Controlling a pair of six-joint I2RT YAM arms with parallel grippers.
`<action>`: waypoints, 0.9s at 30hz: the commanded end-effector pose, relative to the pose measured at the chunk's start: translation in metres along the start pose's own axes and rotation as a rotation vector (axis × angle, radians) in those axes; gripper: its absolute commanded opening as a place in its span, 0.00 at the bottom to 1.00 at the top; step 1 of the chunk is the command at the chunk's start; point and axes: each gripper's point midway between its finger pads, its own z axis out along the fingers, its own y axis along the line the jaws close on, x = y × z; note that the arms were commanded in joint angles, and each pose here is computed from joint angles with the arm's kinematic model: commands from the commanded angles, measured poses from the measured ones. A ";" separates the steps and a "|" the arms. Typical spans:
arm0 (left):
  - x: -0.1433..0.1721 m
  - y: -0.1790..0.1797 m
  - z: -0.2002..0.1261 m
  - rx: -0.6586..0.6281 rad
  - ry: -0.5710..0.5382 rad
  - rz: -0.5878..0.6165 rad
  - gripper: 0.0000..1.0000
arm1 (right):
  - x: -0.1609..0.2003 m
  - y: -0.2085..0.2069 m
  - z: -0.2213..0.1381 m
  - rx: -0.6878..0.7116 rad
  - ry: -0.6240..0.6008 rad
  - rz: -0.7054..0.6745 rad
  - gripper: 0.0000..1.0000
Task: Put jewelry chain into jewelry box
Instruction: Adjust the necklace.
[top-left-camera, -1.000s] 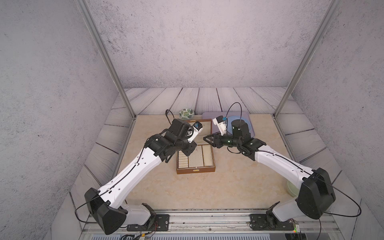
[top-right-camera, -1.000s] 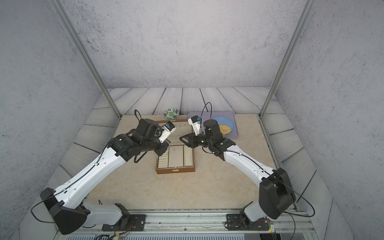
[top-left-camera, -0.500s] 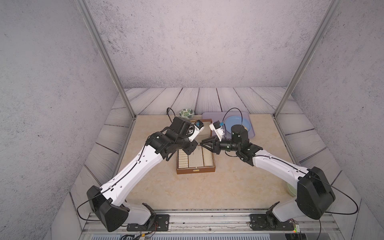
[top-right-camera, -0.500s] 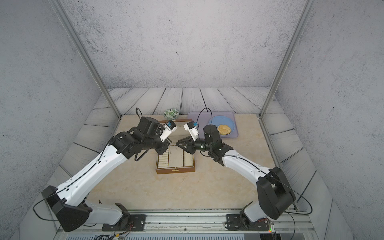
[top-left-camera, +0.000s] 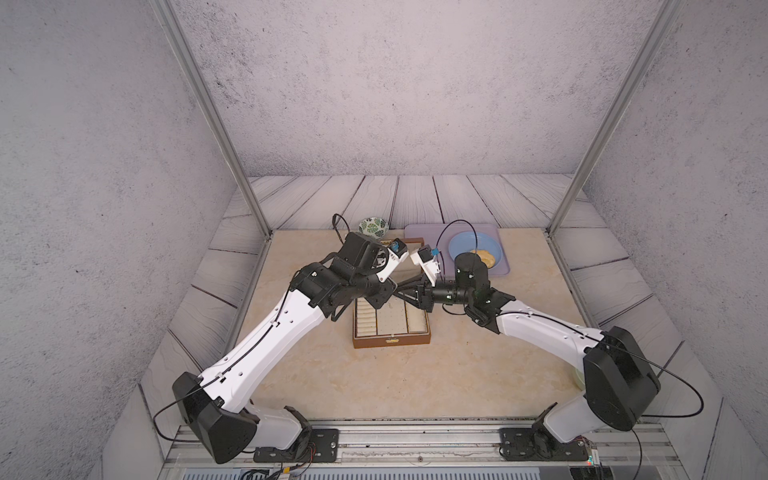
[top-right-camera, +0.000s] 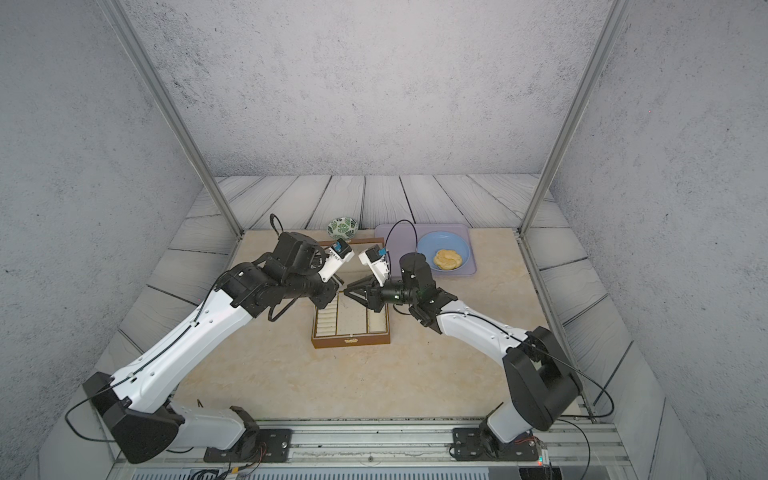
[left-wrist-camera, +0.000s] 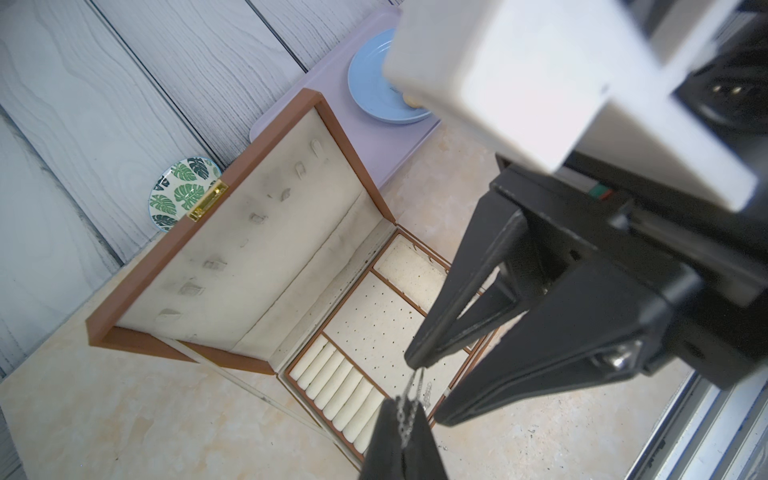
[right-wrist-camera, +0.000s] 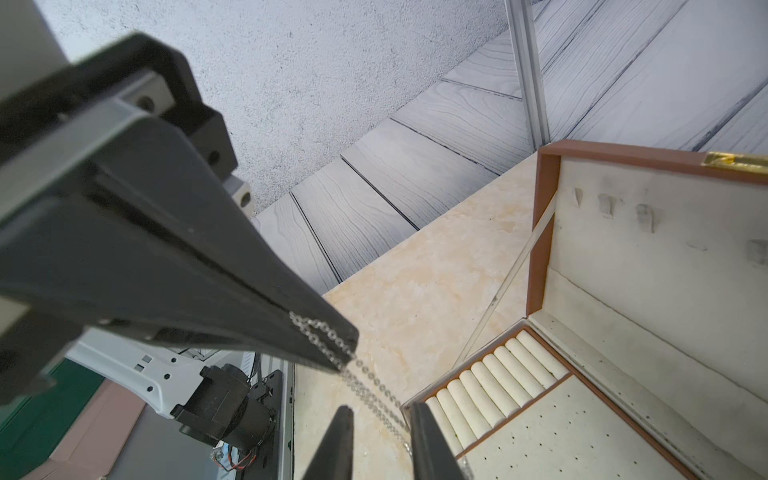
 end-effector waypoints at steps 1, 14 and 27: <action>-0.009 0.000 -0.007 0.008 -0.024 -0.013 0.00 | -0.012 0.007 0.003 -0.023 -0.032 -0.045 0.26; -0.010 -0.004 -0.007 0.028 -0.027 -0.018 0.00 | -0.019 0.005 0.006 -0.013 -0.052 -0.051 0.24; -0.011 -0.006 -0.006 0.035 -0.027 -0.015 0.00 | -0.022 0.006 0.010 -0.020 -0.057 -0.051 0.22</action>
